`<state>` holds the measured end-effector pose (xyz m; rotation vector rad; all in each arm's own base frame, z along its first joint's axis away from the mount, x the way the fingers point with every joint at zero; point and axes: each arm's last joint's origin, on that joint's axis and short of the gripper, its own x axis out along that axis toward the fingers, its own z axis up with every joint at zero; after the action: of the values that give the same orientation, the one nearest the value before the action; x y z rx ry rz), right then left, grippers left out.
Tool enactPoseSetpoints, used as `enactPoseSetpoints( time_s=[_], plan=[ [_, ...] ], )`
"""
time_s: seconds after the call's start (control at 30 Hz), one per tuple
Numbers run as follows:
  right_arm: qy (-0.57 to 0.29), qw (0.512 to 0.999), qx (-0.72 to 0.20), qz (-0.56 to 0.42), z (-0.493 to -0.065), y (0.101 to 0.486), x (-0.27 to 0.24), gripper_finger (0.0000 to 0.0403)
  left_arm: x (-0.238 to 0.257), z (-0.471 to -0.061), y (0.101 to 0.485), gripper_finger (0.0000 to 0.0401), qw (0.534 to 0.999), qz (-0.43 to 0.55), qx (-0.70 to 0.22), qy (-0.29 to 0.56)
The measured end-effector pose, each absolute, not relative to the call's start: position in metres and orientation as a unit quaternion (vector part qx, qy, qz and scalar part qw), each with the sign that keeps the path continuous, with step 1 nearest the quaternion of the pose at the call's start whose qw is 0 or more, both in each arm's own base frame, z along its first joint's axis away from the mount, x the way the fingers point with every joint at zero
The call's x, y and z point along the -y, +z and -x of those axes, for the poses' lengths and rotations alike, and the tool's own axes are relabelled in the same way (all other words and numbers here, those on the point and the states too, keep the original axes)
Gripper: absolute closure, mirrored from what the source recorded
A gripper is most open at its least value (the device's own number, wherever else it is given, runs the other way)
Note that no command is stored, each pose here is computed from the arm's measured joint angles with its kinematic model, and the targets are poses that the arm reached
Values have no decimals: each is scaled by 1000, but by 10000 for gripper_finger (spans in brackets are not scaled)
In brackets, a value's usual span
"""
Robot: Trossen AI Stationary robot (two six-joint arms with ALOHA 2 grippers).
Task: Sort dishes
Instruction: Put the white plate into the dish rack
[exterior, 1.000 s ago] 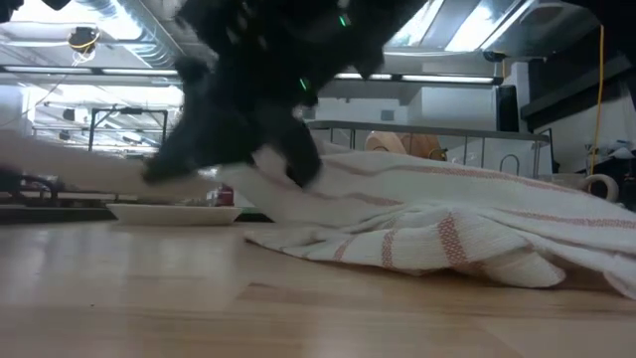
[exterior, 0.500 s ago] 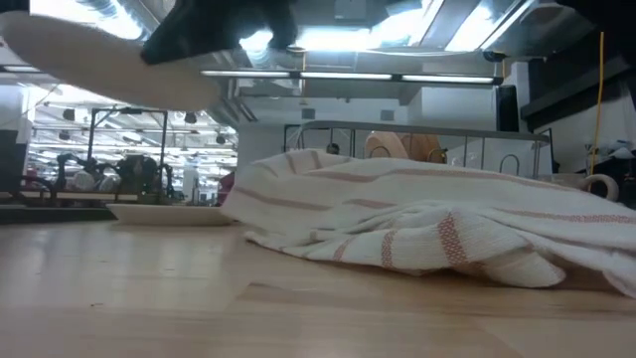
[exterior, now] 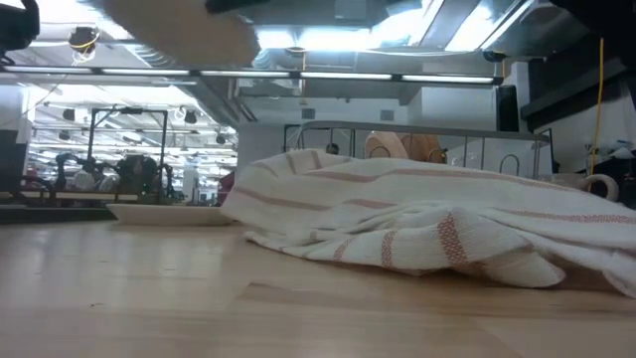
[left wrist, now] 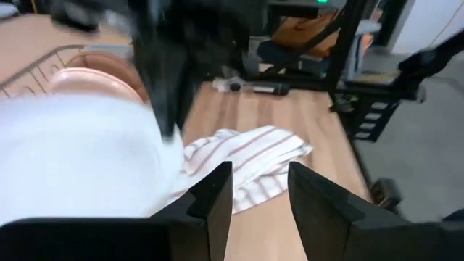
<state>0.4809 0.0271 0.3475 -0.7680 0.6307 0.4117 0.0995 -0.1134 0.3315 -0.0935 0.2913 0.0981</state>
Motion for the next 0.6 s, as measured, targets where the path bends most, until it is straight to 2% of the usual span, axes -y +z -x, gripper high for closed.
enactPoseSetpoints(
  time_s=[0.13,0.37,0.6],
  plan=[
    [167,868,-290,368,-464,376,-11,394,114,-105,308,276,984,28,-160,70],
    [111,892,-240,367,-437,423,15,395,110,-127,258,276,978,71,-163,109],
    [65,946,-152,280,-406,470,42,396,96,-150,219,276,975,143,-149,78]
  ],
)
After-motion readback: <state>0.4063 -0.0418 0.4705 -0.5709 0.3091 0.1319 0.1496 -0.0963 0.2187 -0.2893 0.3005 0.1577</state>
